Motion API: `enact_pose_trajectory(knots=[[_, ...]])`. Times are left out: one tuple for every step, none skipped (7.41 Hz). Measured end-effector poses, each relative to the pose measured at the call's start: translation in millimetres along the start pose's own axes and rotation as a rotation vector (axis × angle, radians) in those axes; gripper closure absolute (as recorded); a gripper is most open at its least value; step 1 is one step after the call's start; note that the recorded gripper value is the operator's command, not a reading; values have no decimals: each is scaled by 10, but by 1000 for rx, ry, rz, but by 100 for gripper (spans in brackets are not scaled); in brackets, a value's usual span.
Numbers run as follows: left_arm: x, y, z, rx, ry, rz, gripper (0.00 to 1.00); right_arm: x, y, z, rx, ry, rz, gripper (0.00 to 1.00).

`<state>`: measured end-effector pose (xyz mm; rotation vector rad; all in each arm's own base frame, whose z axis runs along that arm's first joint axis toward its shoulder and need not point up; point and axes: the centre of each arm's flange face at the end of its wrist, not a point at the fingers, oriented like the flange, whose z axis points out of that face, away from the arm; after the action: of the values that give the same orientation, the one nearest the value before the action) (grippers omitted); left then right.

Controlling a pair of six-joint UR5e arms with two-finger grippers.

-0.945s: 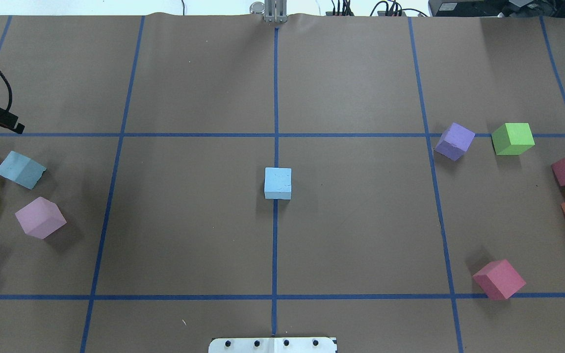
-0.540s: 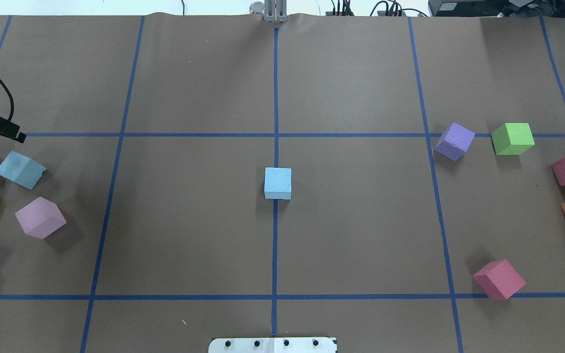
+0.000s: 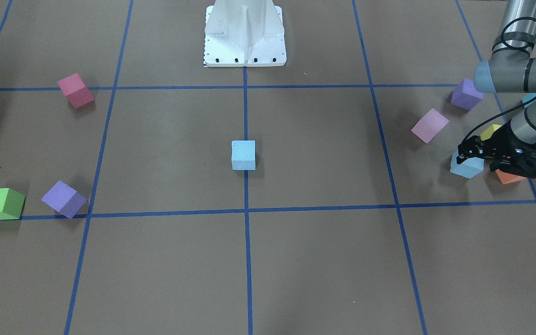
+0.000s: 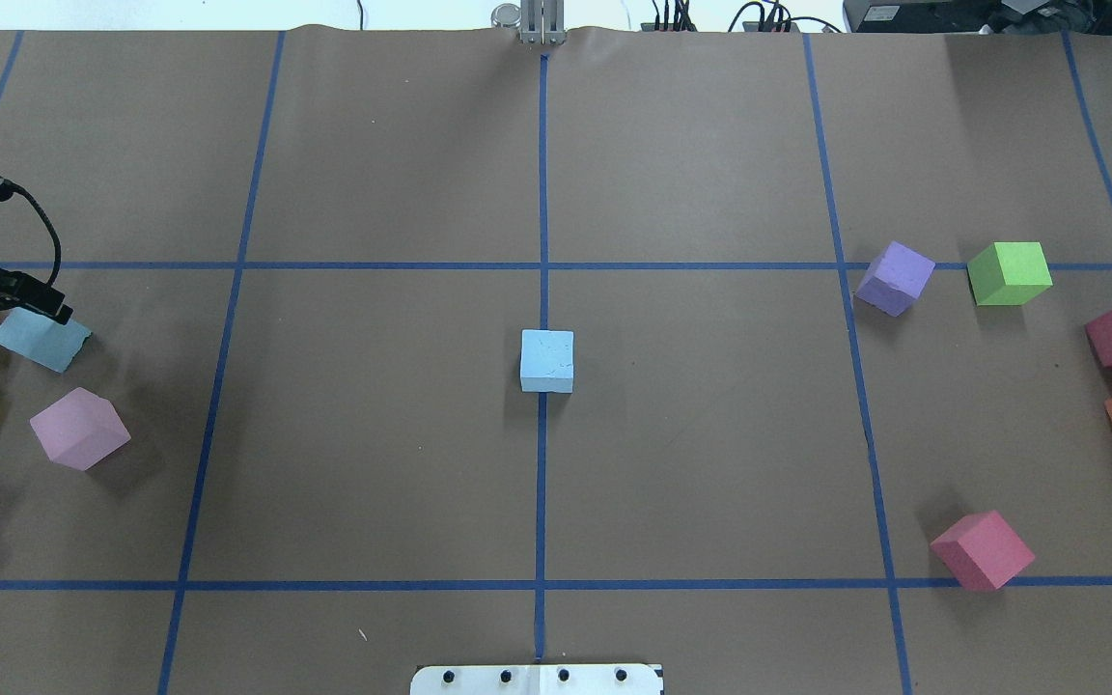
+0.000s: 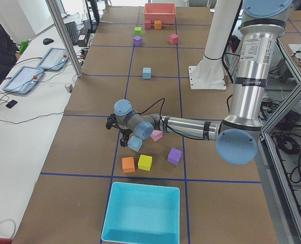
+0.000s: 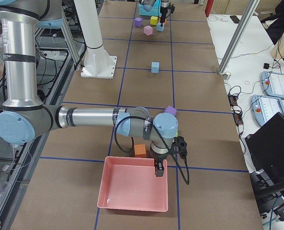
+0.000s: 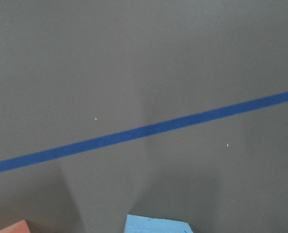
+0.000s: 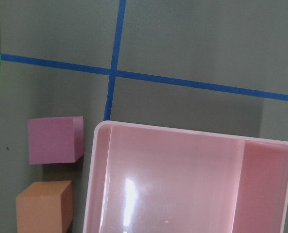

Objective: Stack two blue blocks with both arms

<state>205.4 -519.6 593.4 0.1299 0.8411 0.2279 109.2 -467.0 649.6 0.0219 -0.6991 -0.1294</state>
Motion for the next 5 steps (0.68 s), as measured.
enact_pose_trajectory(knots=[[-15,32,31,-7,-3,-2,2,-4,-2,0,0,-1,1,0],[-12,55,72,-15,-4,0,2,-7,-4,-1,1,-1,1,0],[9,73,116,-23,-5,4,3,-11,-7,-5,1,-1,1,0],[32,91,155,-31,-5,9,5,-12,-10,-6,1,-1,1,0],[50,105,188,-37,-5,12,11,-13,-11,-8,1,-1,1,0]])
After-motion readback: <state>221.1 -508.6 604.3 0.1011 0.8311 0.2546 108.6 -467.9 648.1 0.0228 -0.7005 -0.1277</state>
